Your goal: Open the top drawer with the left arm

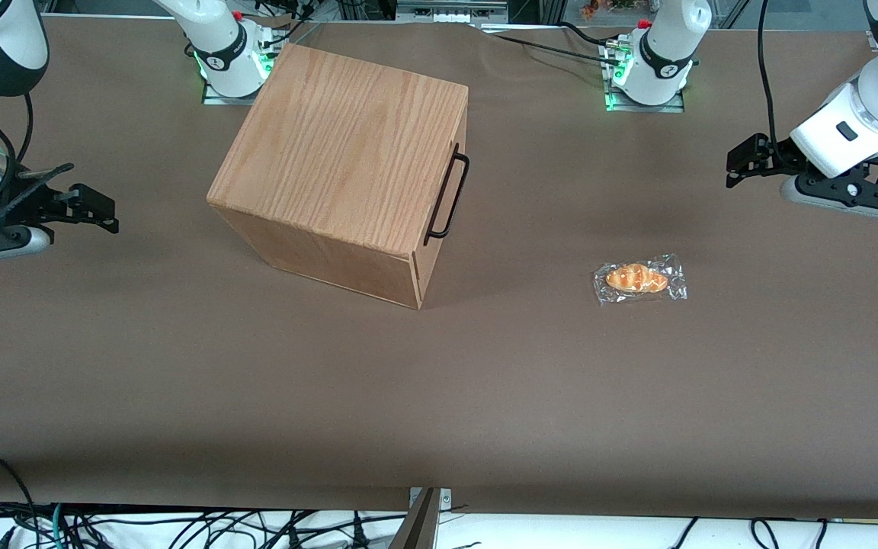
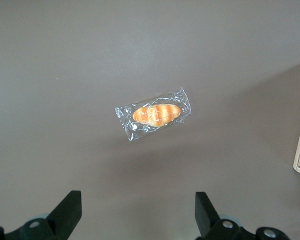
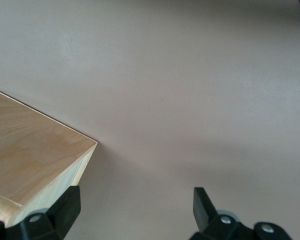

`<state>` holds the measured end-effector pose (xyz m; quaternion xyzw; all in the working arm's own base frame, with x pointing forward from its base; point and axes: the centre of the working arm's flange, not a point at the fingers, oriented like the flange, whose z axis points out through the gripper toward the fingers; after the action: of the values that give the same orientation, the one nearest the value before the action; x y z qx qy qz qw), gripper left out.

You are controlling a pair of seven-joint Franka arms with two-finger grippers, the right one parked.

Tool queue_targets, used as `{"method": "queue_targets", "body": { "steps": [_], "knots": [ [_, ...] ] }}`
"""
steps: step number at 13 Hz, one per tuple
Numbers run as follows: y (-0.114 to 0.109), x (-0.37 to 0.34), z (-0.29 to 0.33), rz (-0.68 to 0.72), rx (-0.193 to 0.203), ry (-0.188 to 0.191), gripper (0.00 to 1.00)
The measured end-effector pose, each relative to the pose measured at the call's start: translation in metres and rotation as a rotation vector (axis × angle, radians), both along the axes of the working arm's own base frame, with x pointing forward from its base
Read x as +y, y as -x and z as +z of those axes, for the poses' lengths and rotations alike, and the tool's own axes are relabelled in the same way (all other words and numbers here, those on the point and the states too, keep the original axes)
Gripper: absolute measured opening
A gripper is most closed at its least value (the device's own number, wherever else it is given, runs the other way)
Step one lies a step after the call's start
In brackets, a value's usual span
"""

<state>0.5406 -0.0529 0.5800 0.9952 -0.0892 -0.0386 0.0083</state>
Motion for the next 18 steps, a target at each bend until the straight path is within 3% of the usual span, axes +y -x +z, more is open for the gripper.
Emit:
{"method": "queue_targets", "body": {
  "steps": [18],
  "knots": [
    [-0.003,-0.024,-0.013,-0.040,0.027,0.005,1.00]
  ]
}}
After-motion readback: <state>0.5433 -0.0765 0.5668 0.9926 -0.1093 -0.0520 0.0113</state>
